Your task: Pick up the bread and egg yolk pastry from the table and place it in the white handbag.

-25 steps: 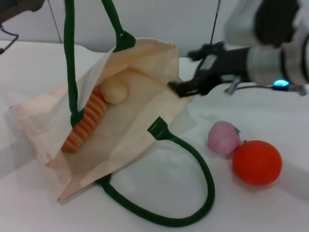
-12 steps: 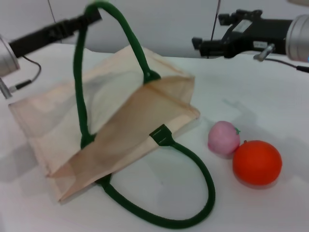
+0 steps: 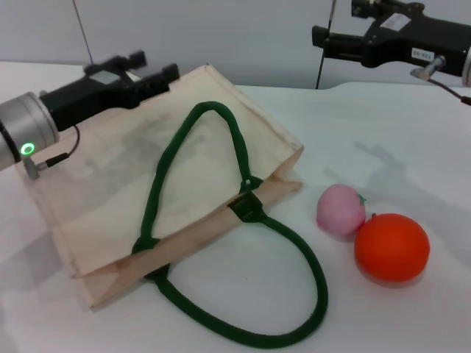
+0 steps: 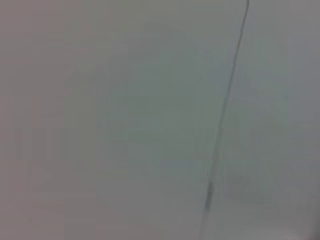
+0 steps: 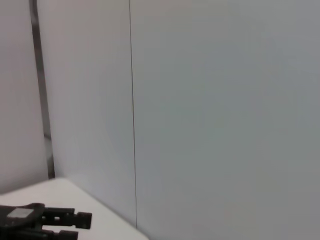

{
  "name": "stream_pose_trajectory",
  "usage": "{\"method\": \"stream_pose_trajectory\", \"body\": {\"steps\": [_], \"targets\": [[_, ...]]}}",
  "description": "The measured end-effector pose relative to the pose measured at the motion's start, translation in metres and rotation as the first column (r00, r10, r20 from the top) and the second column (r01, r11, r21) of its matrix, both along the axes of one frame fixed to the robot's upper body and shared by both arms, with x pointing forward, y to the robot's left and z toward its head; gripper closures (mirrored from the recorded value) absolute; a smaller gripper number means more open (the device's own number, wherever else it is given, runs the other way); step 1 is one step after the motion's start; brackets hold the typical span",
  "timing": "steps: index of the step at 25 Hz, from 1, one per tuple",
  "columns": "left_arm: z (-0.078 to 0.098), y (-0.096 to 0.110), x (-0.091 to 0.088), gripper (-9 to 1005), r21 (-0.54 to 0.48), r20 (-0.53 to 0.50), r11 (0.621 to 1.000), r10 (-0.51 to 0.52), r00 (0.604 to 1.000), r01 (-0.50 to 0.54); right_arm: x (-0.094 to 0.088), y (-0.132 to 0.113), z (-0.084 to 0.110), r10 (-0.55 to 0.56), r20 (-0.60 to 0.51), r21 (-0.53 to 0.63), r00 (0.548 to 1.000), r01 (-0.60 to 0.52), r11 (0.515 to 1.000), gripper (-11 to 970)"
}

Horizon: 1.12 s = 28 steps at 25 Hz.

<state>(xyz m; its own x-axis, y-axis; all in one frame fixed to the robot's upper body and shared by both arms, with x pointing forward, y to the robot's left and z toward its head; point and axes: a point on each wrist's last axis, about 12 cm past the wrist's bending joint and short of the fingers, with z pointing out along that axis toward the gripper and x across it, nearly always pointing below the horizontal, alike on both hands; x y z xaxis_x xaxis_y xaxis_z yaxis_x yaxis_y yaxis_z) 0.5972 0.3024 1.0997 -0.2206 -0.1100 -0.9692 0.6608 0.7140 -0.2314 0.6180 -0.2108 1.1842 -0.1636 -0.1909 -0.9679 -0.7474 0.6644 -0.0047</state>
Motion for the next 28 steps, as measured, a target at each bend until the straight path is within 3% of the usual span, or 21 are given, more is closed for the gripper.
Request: {"method": "stream_pose_trajectory", "body": {"steps": [1,5,9,14,17,21,23,28], "targets": [[-0.003,0.003,-0.005,135,-0.001,0.086,0.998,0.062,0.994,-0.062,0.001,-0.001,-0.003,0.0,0.015,0.023,1.0,-0.001,1.0,66],[-0.005,0.008,-0.012,136,-0.013,0.193,0.988,0.156,0.969,-0.156,0.004,-0.006,-0.018,-0.014,0.099,0.098,0.995,0.004,0.995,66],[-0.009,0.013,-0.017,137,-0.081,0.27,0.957,0.292,0.918,-0.28,0.008,-0.017,-0.037,-0.103,0.19,0.161,0.976,0.072,0.984,66],[-0.016,0.026,-0.025,138,-0.185,0.292,0.859,0.512,0.808,-0.477,0.005,-0.041,-0.061,-0.313,0.28,0.273,0.907,0.238,0.932,65],[-0.021,0.035,-0.029,138,-0.232,0.26,0.791,0.611,0.748,-0.566,-0.004,-0.061,-0.077,-0.477,0.303,0.376,0.825,0.357,0.855,65],[-0.025,0.046,-0.037,139,-0.273,0.239,0.714,0.7,0.673,-0.645,-0.02,-0.08,-0.088,-0.619,0.352,0.425,0.703,0.469,0.774,65],[-0.026,0.048,-0.041,140,-0.277,0.248,0.702,0.712,0.656,-0.656,-0.026,-0.084,-0.089,-0.633,0.367,0.428,0.682,0.48,0.766,65],[-0.024,0.051,-0.053,144,-0.324,0.284,0.687,0.726,0.626,-0.65,-0.029,-0.086,-0.091,-0.642,0.334,0.462,0.69,0.474,0.75,65]]}}
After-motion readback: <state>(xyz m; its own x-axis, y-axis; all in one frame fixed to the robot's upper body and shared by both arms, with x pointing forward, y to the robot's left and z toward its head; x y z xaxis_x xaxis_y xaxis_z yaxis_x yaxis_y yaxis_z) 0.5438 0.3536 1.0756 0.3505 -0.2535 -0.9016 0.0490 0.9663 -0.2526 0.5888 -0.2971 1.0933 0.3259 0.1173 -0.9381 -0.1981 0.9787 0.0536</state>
